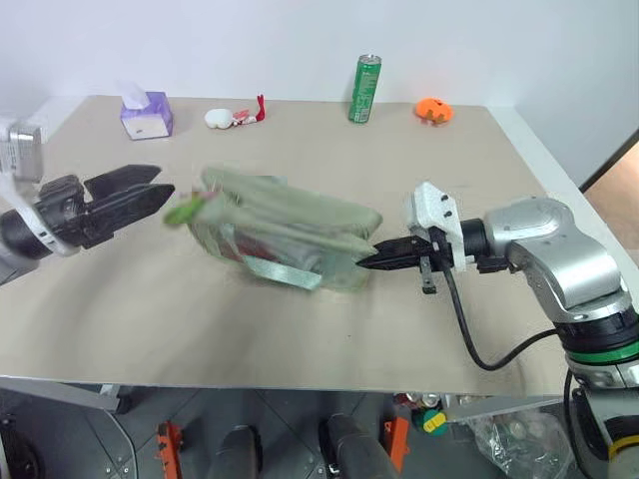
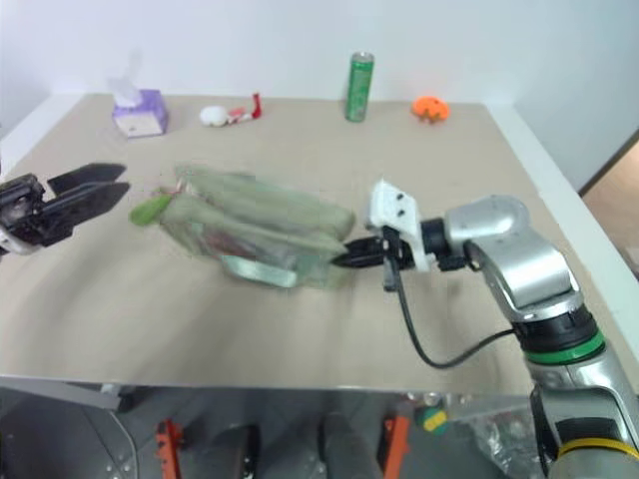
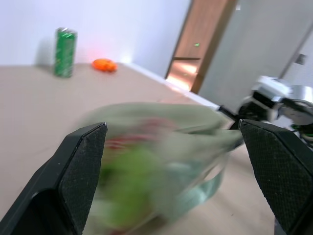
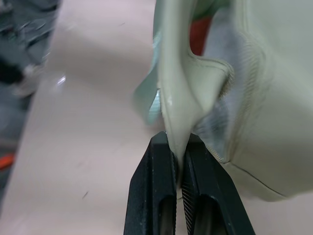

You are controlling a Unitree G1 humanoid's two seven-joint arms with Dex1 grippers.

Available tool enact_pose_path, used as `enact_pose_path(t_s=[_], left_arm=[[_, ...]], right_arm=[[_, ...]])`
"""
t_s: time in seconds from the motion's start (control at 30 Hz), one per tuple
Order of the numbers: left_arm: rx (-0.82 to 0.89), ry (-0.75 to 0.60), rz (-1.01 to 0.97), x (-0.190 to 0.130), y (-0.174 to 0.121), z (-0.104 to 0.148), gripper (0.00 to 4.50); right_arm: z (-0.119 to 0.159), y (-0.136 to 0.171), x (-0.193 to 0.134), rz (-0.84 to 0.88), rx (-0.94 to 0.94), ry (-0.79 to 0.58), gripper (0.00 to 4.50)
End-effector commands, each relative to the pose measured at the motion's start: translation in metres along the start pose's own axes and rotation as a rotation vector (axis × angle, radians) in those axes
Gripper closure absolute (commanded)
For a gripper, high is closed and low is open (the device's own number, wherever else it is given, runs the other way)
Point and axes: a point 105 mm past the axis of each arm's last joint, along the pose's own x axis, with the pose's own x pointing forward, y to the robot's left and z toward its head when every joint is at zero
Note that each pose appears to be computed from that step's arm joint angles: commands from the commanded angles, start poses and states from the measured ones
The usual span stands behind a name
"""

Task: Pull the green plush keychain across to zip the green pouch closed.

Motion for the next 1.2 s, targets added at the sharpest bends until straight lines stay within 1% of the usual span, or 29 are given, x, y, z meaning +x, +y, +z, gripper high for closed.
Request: enact_pose_path(t_s=[0.03, 0.1, 0.23, 0.43, 0.53, 0.67, 0.7, 0.83, 0.9, 1.0, 1.2], left_arm=[[0.033, -0.004, 0.046, -0.014, 0.004, 0.009, 0.0], [0.023, -0.01, 0.059, -0.016, 0.006, 0.01, 0.0], [0.01, 0.016, 0.067, -0.016, 0.009, 0.003, 0.0], [0.005, 0.006, 0.054, -0.013, 0.007, 0.003, 0.0], [-0.004, 0.01, 0.052, -0.011, 0.007, 0.0, 0.0], [-0.015, 0.034, 0.05, -0.014, 0.003, -0.006, 0.0], [-0.02, 0.052, 0.052, -0.015, 0.001, -0.008, 0.0], [0.004, 0.194, 0.017, -0.025, -0.018, -0.027, 0.0], [0.034, 0.237, -0.011, -0.028, -0.031, -0.025, 0.0], [0.066, 0.264, -0.032, -0.027, -0.04, -0.025, 0.0], [0.062, 0.263, -0.006, -0.025, -0.035, -0.028, 0.0]], right_arm=[[0.001, -0.011, -0.02, -0.03, -0.044, 0.012, 4.49], [0.001, -0.016, -0.024, -0.044, -0.051, 0.012, 4.49], [0.003, -0.031, -0.024, -0.088, -0.066, 0.015, 4.49], [0.017, -0.038, -0.011, -0.112, -0.082, -0.031, 4.49], [0.018, -0.039, -0.005, -0.112, -0.088, -0.033, 4.49], [0.019, -0.038, -0.005, -0.106, -0.089, -0.033, 4.49], [0.02, -0.038, -0.005, -0.107, -0.088, -0.035, 4.49], [0.022, -0.037, -0.003, -0.105, -0.079, -0.04, 4.49], [0.02, -0.038, 0.001, -0.101, -0.073, -0.039, 4.49], [0.021, -0.038, 0.005, -0.096, -0.069, -0.048, 4.49], [0.024, -0.038, 0.008, -0.09, -0.075, -0.061, 4.49]])
